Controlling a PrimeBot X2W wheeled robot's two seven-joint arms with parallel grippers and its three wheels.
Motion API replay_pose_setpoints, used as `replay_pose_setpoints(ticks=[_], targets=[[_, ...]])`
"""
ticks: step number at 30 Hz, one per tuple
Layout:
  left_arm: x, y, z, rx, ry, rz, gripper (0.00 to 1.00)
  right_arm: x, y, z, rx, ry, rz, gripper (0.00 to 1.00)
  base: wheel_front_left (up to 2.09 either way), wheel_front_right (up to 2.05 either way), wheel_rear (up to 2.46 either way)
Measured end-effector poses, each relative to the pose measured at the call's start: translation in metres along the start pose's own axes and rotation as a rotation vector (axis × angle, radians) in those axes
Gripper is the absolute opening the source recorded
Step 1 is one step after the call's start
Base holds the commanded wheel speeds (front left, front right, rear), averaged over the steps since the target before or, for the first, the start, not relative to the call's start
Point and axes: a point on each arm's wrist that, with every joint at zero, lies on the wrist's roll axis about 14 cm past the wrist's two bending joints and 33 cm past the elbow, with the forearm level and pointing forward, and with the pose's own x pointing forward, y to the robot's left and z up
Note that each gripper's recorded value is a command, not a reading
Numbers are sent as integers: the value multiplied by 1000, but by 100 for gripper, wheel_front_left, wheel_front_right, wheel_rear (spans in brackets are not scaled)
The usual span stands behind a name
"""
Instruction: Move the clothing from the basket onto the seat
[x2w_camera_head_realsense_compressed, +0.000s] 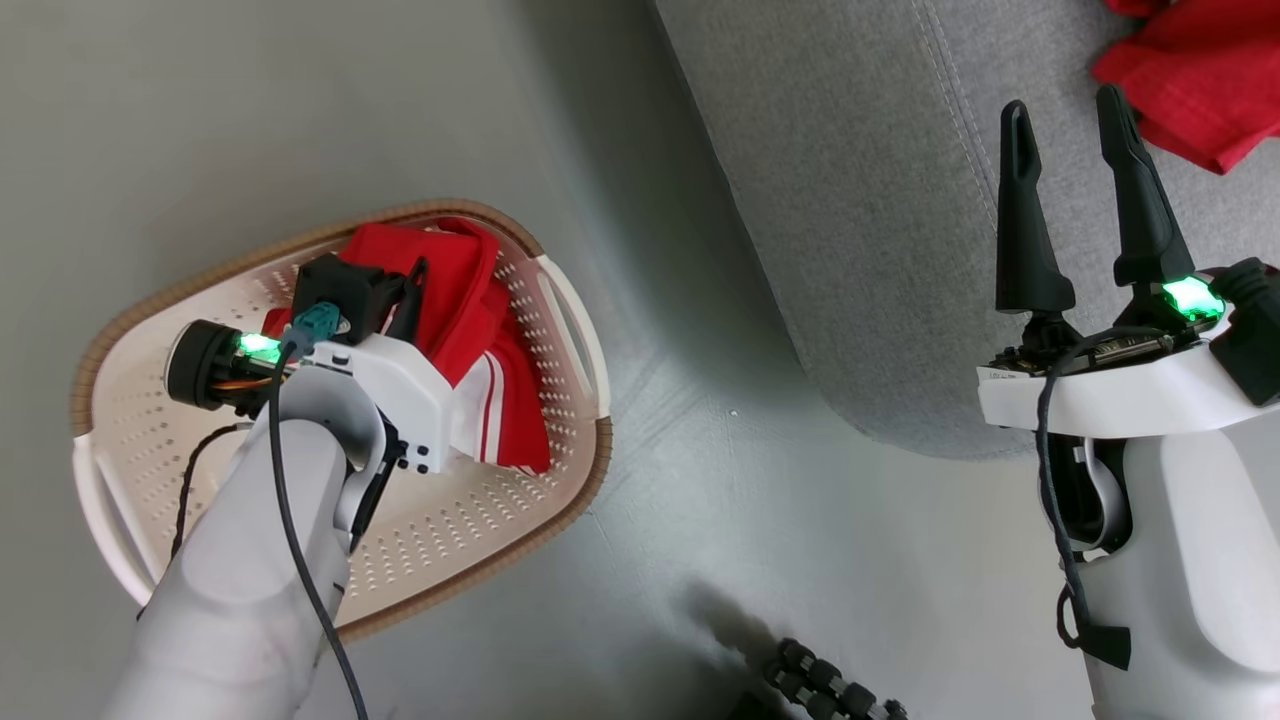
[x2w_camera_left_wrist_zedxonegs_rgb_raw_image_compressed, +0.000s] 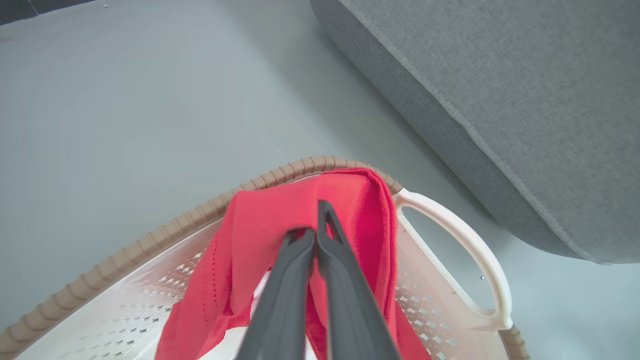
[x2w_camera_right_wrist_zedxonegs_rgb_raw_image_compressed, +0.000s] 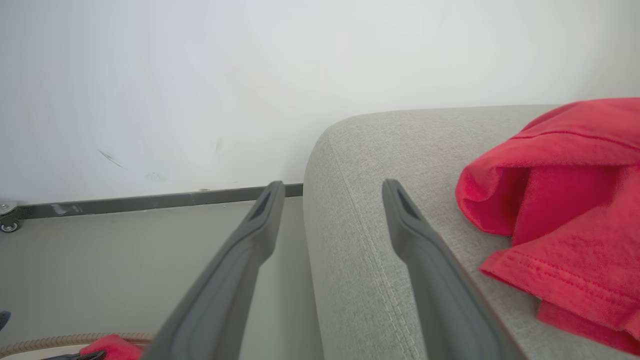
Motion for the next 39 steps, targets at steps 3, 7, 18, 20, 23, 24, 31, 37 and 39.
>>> replay_pose_setpoints(ticks=[3,7,18,20,23,24,31,37,39], targets=[[-11,2,15,10,-62,15,0,2,5,7,-7,-21,16,100,0,0,0],[-24,7,32,21,-128,46,0,2,11,15,-17,-40,35,100,0,0,0],[-67,22,84,53,-298,144,0,3,32,32,-32,-85,98,100,0,0,0],[-75,24,93,57,-322,158,0,3,37,37,-35,-97,113,100,0,0,0],[-89,25,107,72,-366,175,0,2,45,43,-44,-114,137,100,0,0,0],[-94,26,113,78,-382,186,0,2,48,45,-50,-117,144,100,0,0,0],[-129,23,159,125,-515,220,0,-1,60,60,-54,-155,184,100,0,0,0],[-163,16,197,178,-625,239,0,-5,74,71,-67,-180,235,100,0,0,0],[-175,14,209,200,-659,246,0,-7,77,77,-76,-194,246,100,0,0,0]])
